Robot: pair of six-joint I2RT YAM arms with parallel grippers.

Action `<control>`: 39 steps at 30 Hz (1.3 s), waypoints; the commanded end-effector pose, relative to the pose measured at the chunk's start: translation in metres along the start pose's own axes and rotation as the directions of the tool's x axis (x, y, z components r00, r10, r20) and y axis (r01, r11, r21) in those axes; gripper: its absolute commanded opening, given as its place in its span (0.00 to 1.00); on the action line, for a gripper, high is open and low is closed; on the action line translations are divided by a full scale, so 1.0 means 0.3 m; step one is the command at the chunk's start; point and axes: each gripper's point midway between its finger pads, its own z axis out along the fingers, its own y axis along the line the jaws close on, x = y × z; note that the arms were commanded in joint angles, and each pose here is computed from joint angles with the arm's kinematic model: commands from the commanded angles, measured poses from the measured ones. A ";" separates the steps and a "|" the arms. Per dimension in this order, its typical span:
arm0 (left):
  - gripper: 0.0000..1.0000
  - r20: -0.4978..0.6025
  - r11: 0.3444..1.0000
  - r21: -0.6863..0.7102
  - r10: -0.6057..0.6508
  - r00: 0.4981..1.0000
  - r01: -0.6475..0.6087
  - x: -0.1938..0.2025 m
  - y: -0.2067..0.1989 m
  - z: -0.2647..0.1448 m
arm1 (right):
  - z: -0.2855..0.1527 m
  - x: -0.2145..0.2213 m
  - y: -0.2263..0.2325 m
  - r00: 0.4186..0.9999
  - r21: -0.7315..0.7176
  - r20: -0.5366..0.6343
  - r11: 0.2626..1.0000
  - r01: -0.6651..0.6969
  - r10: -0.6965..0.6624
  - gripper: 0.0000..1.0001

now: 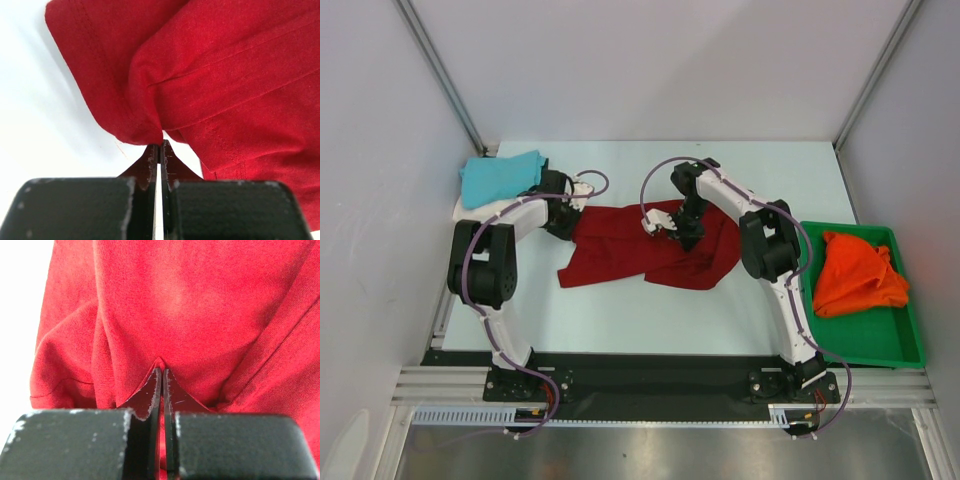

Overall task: Fold and stack the t-shirts
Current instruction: Flatten the tshirt out

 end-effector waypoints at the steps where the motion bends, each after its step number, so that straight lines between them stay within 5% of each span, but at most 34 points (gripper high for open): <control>1: 0.00 0.050 1.000 -0.017 0.026 0.998 -0.025 -0.069 0.019 -0.015 | -0.046 -0.006 0.143 0.997 -0.138 -0.009 0.987 -0.082 0.082 0.00; 6: 0.00 0.059 0.998 -0.039 0.043 0.997 -0.041 -0.084 0.026 -0.029 | -0.209 -0.013 -0.007 0.973 0.059 0.122 0.977 -0.204 0.196 0.00; 7: 0.01 0.064 0.997 -0.041 0.065 0.996 -0.062 -0.093 0.015 -0.035 | -0.349 -0.021 -0.109 0.952 0.219 0.208 0.938 -0.268 0.223 0.00; 10: 0.00 0.077 0.996 -0.035 0.081 0.994 -0.078 -0.112 -0.006 -0.046 | -0.447 0.005 -0.154 0.935 0.316 0.255 0.892 -0.323 0.248 0.00; 13: 0.01 0.096 0.994 -0.033 0.111 0.989 -0.108 -0.138 -0.037 -0.070 | -0.567 0.054 -0.205 0.901 0.427 0.328 0.806 -0.410 0.285 0.00; 18: 0.00 0.144 0.987 -0.063 0.157 0.977 -0.149 -0.187 -0.065 -0.148 | -0.775 0.134 -0.232 0.711 0.450 0.575 0.569 -0.688 0.404 0.00; 21: 0.00 0.186 0.985 -0.076 0.167 0.968 -0.155 -0.219 -0.069 -0.236 | -0.838 0.163 -0.204 0.712 0.508 0.573 0.506 -0.697 0.406 0.00; 33: 0.00 0.410 0.969 -0.162 0.237 0.881 -0.185 -0.370 -0.069 -0.667 | -1.440 0.202 -0.093 0.601 0.598 0.784 0.070 -0.798 0.156 0.00; 39: 0.01 0.553 0.954 -0.278 0.257 0.792 -0.116 -0.450 -0.033 -0.966 | -1.683 0.112 0.096 0.557 0.555 0.830 -0.065 -0.829 -0.016 0.00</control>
